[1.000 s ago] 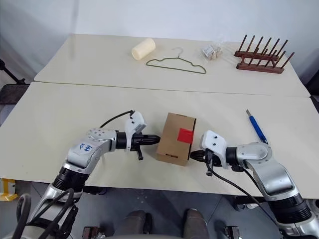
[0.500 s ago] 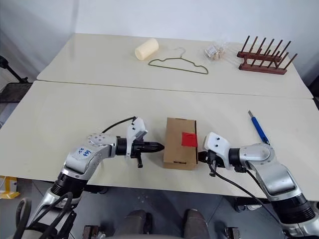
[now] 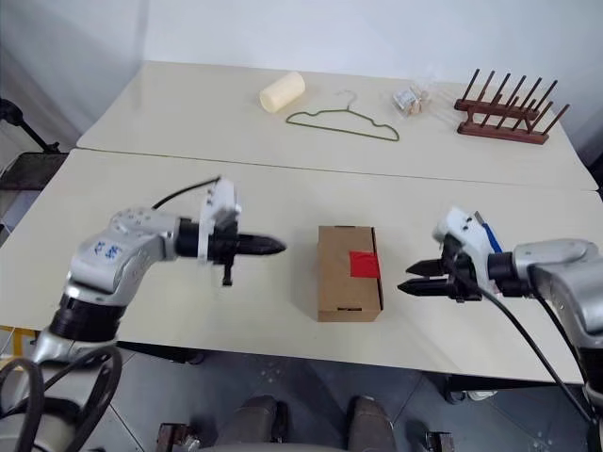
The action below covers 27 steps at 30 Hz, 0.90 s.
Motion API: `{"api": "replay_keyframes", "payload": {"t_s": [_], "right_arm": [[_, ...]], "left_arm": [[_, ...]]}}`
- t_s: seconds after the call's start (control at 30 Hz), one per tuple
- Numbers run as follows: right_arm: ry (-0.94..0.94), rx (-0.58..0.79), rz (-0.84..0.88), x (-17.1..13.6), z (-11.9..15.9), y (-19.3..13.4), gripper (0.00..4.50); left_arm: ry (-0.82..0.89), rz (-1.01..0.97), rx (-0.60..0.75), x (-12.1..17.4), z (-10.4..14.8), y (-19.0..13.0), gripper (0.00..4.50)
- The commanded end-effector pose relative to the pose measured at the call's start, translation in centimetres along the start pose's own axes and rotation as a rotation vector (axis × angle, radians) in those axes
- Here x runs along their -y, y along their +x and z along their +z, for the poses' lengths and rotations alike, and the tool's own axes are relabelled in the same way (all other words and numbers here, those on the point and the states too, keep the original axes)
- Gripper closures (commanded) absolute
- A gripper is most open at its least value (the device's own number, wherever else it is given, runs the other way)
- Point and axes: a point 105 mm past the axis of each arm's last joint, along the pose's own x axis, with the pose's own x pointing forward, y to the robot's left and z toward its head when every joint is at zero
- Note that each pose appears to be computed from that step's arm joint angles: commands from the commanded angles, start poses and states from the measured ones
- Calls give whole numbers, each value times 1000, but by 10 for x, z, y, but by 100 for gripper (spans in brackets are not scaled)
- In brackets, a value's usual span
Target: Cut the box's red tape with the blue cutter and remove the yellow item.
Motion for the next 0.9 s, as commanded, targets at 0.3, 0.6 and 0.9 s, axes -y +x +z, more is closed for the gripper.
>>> {"api": "replay_keyframes", "payload": {"t_s": [0.3, 0.6, 0.9], "right_arm": [[148, -21, -140, 5, 2, 18, 13], [207, 6, -182, 6, -8, 31, 13], [204, 6, -244, 18, -9, 24, 13]], "left_arm": [[82, -67, -75, 2, -18, 69, 450], [68, -76, -118, 7, -33, 78, 450], [57, -72, -134, 5, -37, 76, 450]]}}
